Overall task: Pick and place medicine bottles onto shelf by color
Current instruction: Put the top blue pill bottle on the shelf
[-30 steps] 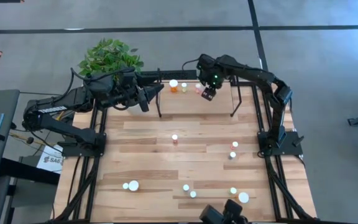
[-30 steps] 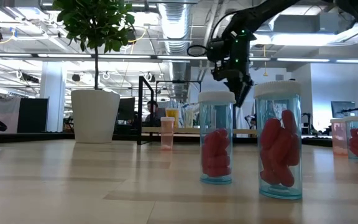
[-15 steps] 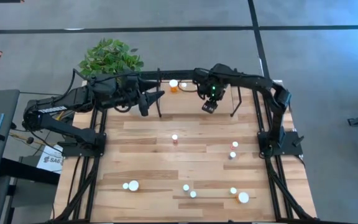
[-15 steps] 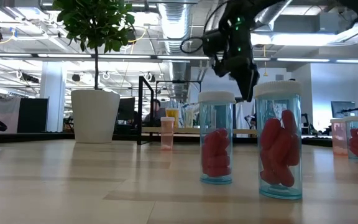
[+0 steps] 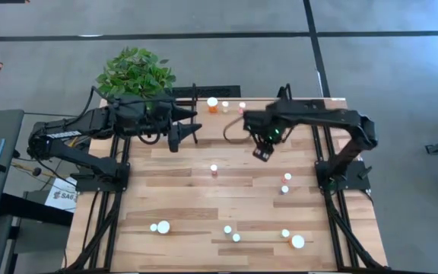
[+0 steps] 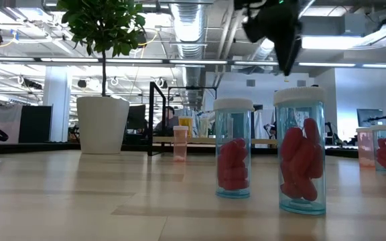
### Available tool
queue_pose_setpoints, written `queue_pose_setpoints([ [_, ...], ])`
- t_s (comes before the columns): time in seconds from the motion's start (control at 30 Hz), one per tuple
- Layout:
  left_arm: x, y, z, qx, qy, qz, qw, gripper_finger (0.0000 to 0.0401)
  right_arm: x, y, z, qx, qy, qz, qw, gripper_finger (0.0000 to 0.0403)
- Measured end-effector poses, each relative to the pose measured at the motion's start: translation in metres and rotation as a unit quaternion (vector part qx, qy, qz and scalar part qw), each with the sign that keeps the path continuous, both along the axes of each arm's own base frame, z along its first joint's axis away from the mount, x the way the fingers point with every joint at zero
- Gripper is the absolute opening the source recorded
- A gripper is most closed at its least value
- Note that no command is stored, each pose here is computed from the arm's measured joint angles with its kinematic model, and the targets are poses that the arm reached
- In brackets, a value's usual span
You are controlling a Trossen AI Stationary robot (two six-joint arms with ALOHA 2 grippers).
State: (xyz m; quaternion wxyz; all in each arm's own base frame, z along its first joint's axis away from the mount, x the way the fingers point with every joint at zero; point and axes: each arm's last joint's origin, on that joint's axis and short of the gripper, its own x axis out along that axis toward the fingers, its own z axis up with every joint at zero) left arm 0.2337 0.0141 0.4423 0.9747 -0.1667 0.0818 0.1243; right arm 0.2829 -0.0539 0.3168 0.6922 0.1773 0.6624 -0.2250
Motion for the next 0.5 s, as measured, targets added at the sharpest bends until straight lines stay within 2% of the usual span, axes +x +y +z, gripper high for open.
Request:
queue_pose_setpoints([
  [0.13, 0.0, -0.002, -0.002, -0.009, 0.008, -0.029, 1.0, 0.0237, -0.018, 0.032, -0.012, 0.004, 0.023, -0.062, 0.998, 0.0244],
  [0.27, 0.0, -0.004, -0.002, -0.017, 0.011, -0.058, 0.998, 0.0237, -0.032, 0.066, -0.026, 0.05, 0.049, -0.157, 0.985, 0.0244],
  [0.5, 0.0, -0.004, -0.002, -0.014, 0.012, -0.073, 0.997, 0.0237, -0.042, 0.108, -0.044, 0.034, 0.073, -0.232, 0.969, 0.0244],
])
